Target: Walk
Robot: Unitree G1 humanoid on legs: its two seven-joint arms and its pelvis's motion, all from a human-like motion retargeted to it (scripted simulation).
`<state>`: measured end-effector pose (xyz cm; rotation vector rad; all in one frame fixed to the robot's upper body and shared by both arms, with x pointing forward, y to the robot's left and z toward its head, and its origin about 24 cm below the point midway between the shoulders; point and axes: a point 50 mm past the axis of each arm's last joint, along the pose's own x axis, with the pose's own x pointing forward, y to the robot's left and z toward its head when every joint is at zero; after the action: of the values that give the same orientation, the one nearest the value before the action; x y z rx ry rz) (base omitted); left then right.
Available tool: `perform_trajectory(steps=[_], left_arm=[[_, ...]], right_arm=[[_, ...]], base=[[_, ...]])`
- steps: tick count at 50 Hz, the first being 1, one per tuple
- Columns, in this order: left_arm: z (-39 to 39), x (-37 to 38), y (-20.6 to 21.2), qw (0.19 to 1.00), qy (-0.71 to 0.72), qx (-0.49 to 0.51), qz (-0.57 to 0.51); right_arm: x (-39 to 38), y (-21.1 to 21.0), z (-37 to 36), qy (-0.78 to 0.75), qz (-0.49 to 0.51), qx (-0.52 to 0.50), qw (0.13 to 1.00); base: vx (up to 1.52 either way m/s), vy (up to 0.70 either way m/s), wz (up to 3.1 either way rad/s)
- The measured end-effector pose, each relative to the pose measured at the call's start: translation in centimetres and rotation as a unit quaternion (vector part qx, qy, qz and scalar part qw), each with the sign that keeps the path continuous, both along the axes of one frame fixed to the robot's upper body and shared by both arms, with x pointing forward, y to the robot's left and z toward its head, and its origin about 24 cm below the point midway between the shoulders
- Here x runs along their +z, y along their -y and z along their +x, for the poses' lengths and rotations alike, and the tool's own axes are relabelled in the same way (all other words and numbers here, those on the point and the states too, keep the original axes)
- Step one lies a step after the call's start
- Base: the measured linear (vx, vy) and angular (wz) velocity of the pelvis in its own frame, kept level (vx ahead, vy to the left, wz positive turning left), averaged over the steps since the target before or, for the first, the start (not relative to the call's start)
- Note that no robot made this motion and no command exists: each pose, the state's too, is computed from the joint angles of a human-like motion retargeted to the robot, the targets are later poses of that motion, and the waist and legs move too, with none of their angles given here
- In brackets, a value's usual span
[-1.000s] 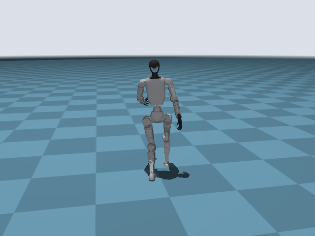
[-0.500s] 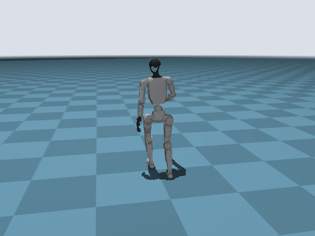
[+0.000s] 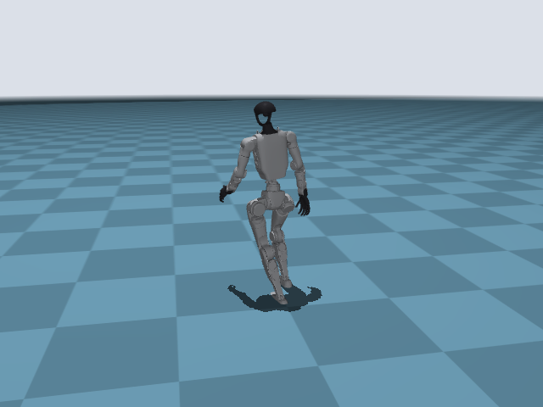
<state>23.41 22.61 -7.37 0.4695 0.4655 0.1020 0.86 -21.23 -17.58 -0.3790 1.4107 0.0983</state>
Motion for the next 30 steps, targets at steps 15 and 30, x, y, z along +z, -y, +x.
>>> perform_trajectory(steps=[15, 30], left_arm=[[-4.9, -3.8, 0.3, 0.995, -0.097, -0.020, 0.018], [-16.7, -8.9, 0.3, 0.940, -0.341, -0.027, -0.004]], right_arm=[[0.6, 0.3, 5.3, 0.095, -0.052, 0.021, 0.994], [10.8, -0.8, 25.5, 0.459, -0.049, -0.020, 0.887]], base=[[0.49, -0.09, 0.74], [0.32, -0.04, 1.01]])
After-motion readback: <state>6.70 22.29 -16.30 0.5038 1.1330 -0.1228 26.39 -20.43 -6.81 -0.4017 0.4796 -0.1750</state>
